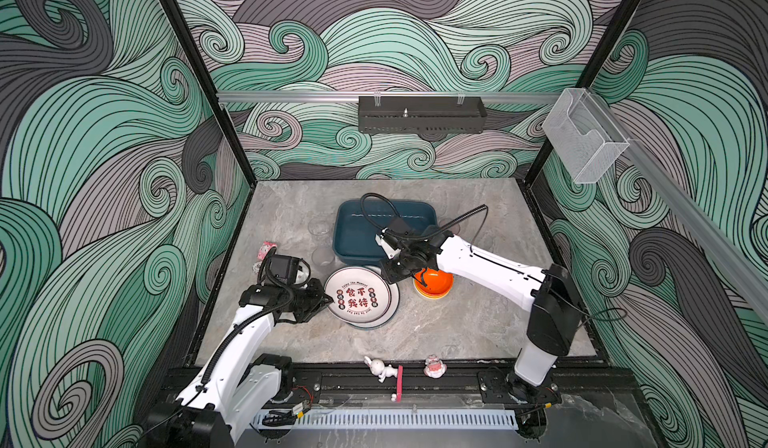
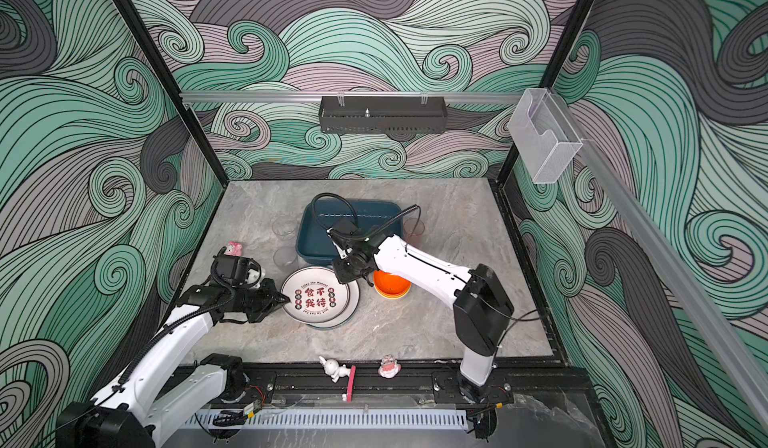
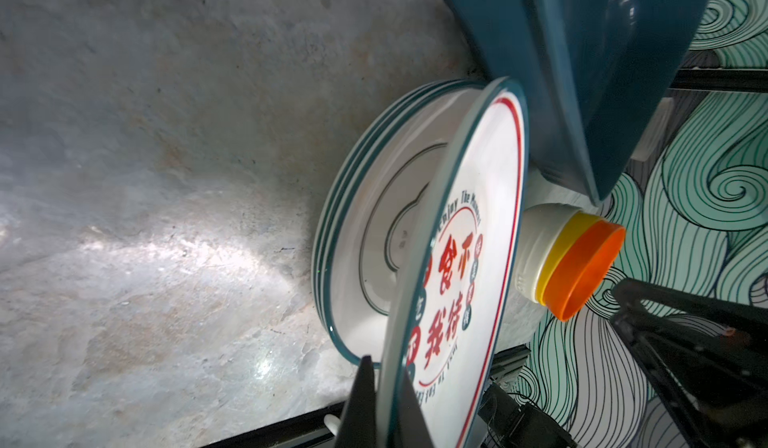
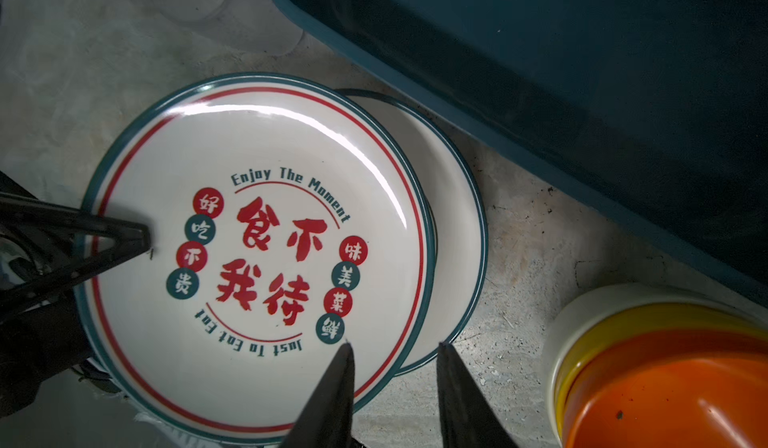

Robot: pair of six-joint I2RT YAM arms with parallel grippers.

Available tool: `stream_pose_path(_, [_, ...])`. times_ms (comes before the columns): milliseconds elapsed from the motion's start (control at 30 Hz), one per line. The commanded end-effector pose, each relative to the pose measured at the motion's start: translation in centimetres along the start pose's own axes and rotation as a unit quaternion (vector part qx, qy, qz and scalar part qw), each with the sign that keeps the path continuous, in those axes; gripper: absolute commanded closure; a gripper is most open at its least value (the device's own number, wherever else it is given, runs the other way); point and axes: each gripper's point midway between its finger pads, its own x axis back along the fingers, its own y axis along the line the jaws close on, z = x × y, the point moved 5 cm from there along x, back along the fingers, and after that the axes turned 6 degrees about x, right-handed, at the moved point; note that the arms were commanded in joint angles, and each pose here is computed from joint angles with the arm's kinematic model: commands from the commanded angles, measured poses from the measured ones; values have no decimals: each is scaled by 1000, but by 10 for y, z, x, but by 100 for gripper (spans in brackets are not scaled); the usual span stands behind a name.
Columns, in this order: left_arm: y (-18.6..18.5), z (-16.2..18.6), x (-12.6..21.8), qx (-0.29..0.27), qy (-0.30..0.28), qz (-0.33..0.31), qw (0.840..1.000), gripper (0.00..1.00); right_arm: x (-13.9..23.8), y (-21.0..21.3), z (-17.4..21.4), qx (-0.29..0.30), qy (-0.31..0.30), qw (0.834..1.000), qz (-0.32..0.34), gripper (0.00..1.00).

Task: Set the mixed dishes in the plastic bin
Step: 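Pinch the top red-printed plate with the right gripper and lift it, then carry the red-printed plate with the right gripper over the teal bin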

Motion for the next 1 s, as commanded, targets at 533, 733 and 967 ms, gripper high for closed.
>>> stream_pose_path(533, [-95,0,49,-64,-33,157,985,100,51,-33,4,-143,-94,966,-194,48])
stream_pose_path(733, [-112,0,45,-72,-27,178,981,100,54,-34,-3,-163,-107,951,-239,55])
stream_pose_path(967, [-116,-2,40,-70,-19,183,980,100,49,-37,-8,-173,-105,947,-251,78])
